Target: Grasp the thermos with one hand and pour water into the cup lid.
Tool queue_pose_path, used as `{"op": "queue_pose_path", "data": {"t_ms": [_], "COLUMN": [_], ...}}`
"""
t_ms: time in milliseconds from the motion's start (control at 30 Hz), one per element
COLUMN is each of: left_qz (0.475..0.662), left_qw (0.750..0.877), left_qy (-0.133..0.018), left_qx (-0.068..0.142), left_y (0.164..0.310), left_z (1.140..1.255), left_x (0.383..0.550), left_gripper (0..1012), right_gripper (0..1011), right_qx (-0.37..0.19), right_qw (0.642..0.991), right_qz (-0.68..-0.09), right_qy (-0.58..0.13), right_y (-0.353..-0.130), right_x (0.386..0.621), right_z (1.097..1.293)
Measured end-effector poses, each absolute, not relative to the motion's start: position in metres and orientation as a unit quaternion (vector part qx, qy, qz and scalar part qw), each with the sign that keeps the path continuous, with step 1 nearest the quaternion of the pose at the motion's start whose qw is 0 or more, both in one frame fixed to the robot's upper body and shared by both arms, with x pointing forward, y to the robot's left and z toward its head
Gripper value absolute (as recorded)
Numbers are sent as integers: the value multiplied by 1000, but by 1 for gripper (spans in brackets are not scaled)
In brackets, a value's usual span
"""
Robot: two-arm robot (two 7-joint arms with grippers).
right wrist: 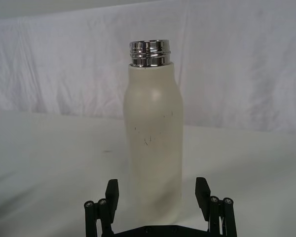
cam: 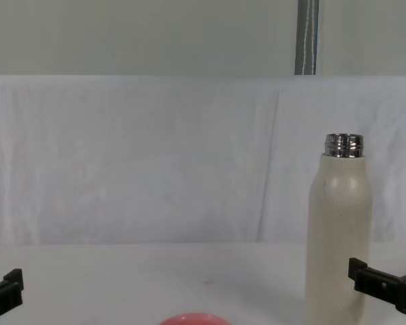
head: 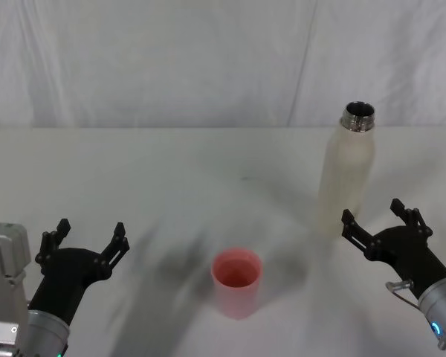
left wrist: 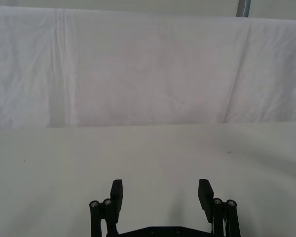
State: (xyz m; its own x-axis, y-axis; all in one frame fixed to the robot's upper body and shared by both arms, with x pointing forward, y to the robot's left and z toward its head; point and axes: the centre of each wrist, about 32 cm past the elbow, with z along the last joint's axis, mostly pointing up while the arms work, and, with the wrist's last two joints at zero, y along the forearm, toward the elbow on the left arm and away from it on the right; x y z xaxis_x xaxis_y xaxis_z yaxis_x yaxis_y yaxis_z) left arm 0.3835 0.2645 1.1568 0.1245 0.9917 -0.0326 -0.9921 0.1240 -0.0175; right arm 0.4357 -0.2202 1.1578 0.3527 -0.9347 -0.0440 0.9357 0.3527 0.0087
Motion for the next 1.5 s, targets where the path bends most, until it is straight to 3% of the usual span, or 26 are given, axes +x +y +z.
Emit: {"op": "queue_pose_path", "data": {"t_ms": [1500], "left_qz": [662], "left_qw": [750], "left_qy": [6], "left_qx": [-17], "left_y": [265], "left_z": [1157], "left_x": [384], "left_gripper": [1001], "right_gripper": [1001], "right_qx": [-1], "right_qw": [828], "right_qz": [-560], "right_qy": [28], "right_y": [-216], "right_x": [489], "right_z": [1152]}}
